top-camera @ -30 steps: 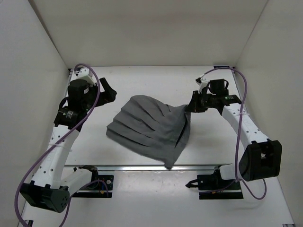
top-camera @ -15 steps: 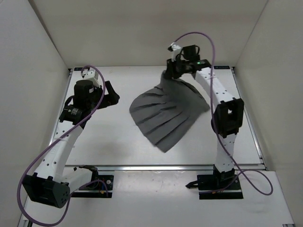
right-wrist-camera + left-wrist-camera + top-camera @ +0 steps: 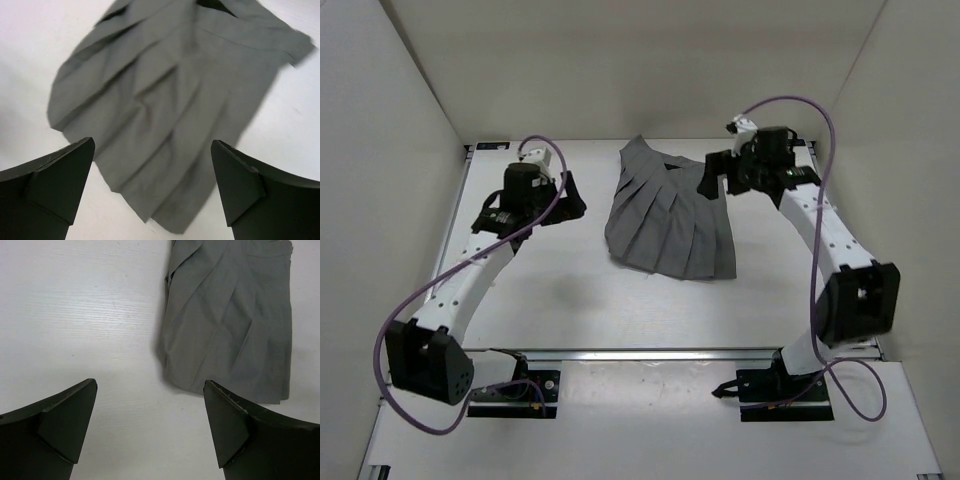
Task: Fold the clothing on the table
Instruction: Move the skirt to the center of the board
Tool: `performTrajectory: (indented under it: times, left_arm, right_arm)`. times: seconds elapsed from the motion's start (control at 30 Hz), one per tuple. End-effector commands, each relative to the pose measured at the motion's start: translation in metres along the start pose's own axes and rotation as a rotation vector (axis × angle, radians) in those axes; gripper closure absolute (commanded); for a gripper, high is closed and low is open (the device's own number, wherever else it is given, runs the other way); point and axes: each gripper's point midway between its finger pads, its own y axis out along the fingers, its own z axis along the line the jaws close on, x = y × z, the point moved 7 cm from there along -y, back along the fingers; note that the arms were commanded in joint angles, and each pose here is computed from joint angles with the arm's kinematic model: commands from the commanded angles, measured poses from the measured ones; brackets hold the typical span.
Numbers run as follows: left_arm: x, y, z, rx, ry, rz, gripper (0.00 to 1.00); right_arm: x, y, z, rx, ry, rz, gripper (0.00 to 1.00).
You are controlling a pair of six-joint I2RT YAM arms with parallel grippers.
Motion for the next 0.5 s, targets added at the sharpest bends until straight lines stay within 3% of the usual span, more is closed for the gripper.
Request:
performTrajectory:
  times: [0.0, 0.13, 0.23, 0.4, 0.47]
  left_arm:
    - [-0.006, 0.024, -0.026, -0.071, 0.084, 0.000, 0.01]
    - [-0.026, 0.071, -0.050, -0.080, 0.186, 0.098, 0.01]
    - [-0.039, 0.106, -0.052, -0.060, 0.182, 0.160, 0.01]
    - [-0.043, 0.145, -0.054, 0.001, 0.190, 0.164, 0.02]
    - [-0.042, 0.161, -0.056, 0.004, 0.186, 0.176, 0.08]
  right_arm:
    - [-0.033, -0.017, -0.010, -0.102, 0.018, -0.042, 0.01]
    - [-0.103, -0.015, -0.038, -0.159, 0.153, 0.131, 0.04]
    - [-0.135, -0.010, -0.043, -0.147, 0.242, 0.205, 0.08]
    - [-0.162, 0.003, -0.036, -0.126, 0.267, 0.245, 0.11]
    - [-0.170, 0.009, -0.035, -0.129, 0.274, 0.270, 0.14]
